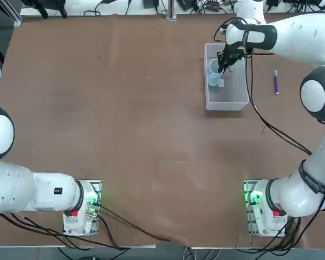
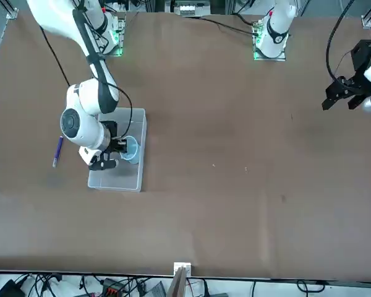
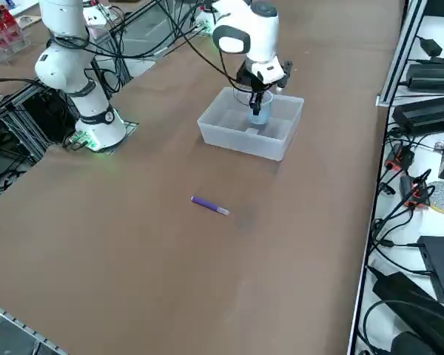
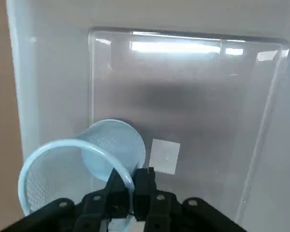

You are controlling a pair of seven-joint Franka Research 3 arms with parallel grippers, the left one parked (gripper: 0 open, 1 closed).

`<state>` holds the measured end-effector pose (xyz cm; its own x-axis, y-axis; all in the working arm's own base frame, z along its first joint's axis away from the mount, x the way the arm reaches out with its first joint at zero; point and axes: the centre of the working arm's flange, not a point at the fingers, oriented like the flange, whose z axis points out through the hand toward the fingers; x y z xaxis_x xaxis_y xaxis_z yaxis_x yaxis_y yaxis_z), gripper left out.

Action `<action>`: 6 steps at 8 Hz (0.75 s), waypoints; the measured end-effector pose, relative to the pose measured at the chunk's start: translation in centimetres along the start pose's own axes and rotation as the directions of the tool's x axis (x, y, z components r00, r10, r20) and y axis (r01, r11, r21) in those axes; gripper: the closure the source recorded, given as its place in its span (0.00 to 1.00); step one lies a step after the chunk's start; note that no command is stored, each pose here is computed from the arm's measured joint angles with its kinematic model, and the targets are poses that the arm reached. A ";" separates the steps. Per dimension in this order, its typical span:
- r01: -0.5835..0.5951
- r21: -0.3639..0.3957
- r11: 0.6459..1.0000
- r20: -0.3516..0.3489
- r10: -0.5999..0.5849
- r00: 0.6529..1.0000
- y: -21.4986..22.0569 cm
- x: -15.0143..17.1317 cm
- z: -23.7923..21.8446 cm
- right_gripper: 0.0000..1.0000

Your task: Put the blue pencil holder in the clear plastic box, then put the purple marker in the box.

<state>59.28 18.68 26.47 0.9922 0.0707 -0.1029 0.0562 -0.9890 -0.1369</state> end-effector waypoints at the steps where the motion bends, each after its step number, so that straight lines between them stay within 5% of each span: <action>1: 0.000 -0.001 1.000 0.003 0.000 1.000 0.0 0.0 0.5 0.93; 5: -0.004 -0.004 1.000 0.008 0.004 1.000 0.3 0.1 1.3 0.72; 6: -0.005 -0.004 1.000 0.007 0.005 1.000 0.3 0.2 1.2 0.57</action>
<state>59.33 18.57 25.21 0.9916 0.0670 -0.1104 0.0521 -0.9898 -0.1326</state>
